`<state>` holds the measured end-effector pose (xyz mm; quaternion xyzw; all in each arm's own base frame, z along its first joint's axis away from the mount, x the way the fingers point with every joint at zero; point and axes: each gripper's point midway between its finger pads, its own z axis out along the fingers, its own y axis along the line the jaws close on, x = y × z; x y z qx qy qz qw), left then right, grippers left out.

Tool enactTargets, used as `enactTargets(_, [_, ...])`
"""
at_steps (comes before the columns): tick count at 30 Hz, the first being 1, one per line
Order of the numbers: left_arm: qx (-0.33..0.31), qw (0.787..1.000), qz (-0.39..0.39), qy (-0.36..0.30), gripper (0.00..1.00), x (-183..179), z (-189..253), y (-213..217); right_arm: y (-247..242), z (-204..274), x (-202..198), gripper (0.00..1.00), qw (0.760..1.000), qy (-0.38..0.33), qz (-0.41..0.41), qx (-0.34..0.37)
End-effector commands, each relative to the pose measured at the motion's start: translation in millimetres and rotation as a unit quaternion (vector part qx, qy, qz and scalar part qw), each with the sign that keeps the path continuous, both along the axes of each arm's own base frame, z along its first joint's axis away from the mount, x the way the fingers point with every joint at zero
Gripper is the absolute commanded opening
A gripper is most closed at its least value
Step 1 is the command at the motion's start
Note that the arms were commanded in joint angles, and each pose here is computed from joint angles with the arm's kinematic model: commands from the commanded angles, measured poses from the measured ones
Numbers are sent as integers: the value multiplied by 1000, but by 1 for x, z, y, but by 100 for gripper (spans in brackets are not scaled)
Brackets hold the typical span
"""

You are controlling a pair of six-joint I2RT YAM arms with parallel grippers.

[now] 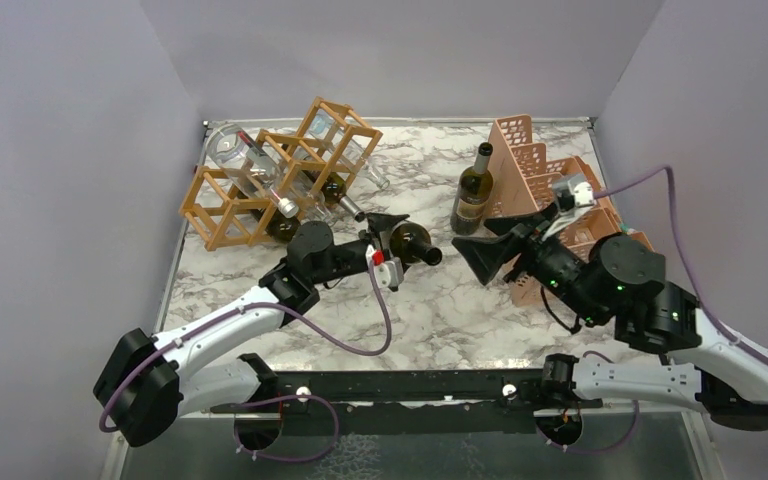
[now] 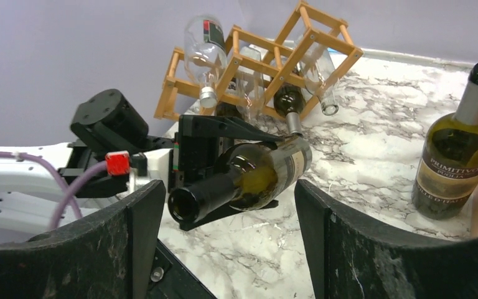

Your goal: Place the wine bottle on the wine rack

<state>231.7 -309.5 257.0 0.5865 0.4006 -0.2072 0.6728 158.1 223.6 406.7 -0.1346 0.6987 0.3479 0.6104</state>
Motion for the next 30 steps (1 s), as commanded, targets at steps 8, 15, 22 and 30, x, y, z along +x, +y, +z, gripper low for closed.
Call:
enactTargets(8, [8,918,9,-396,0,8,123,-12,-29,-1,-17,78,999,12,20,-48])
enactTargets(15, [38,867,15,-496,0,7,167,-24,-11,-32,-15,78,993,55,25,-102])
enactTargets(22, [113,821,9,-559,0,14,165,-31,-2,-47,-15,78,992,87,19,-92])
enactTargets(30, [140,799,-2,-585,0,14,166,-36,-1,-77,-6,75,985,131,-27,-110])
